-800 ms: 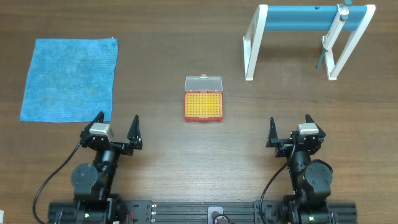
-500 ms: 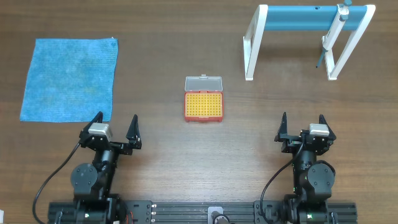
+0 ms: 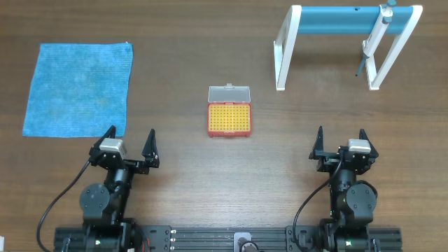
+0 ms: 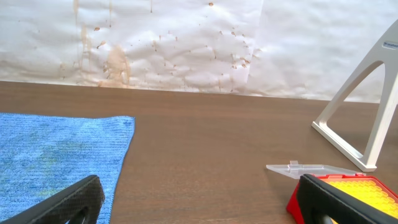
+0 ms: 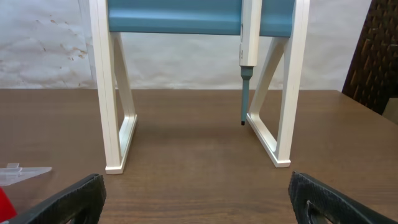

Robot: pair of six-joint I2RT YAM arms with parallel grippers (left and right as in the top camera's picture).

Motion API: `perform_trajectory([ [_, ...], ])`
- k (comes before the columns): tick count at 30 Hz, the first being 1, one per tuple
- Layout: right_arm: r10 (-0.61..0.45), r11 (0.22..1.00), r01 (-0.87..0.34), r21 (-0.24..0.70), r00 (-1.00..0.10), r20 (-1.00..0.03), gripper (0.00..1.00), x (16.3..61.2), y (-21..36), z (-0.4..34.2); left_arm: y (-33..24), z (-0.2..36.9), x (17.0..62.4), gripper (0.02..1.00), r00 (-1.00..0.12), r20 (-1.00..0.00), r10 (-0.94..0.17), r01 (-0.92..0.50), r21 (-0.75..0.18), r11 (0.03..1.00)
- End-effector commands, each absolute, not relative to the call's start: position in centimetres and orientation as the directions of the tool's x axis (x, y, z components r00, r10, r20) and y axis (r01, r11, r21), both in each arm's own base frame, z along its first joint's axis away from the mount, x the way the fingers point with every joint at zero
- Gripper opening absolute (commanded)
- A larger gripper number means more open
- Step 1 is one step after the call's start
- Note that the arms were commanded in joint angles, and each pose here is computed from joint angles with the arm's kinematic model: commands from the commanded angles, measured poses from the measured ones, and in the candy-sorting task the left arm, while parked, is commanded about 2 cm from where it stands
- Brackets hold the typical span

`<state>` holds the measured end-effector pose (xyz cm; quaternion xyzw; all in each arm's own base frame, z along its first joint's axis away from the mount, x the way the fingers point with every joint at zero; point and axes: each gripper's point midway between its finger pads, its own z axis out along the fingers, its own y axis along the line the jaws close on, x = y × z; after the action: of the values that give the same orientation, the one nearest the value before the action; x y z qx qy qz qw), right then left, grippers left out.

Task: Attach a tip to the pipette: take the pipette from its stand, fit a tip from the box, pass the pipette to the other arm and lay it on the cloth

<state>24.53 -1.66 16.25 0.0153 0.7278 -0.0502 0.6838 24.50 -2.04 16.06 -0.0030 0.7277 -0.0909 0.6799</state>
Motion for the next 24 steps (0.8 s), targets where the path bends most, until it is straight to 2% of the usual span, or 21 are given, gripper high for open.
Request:
perform_trajectory([
  [1,-0.035,0.993,0.111,-0.042,-0.062,-0.997,0.963,24.5,-2.0,16.0,-2.3,16.0,24.4,0.998,-0.079,-0.991,-0.112,0.135,-0.122,0.983],
  [18,-0.034,0.993,0.115,-0.042,-0.065,-0.997,0.963,24.6,-2.1,16.0,-2.3,16.0,24.4,0.998,-0.079,-0.991,-0.112,0.135,-0.122,0.983],
  [22,-0.03,0.985,0.159,-0.066,-0.218,-0.976,0.963,26.0,-3.2,15.9,-2.3,16.0,24.4,1.0,-0.079,-0.991,-0.112,0.135,-0.122,0.983],
  [24,-0.056,0.98,0.164,-0.108,-0.294,-0.954,0.965,28.4,-3.6,18.2,-2.3,16.0,24.4,0.998,-0.079,-0.991,-0.112,0.135,-0.122,0.983],
])
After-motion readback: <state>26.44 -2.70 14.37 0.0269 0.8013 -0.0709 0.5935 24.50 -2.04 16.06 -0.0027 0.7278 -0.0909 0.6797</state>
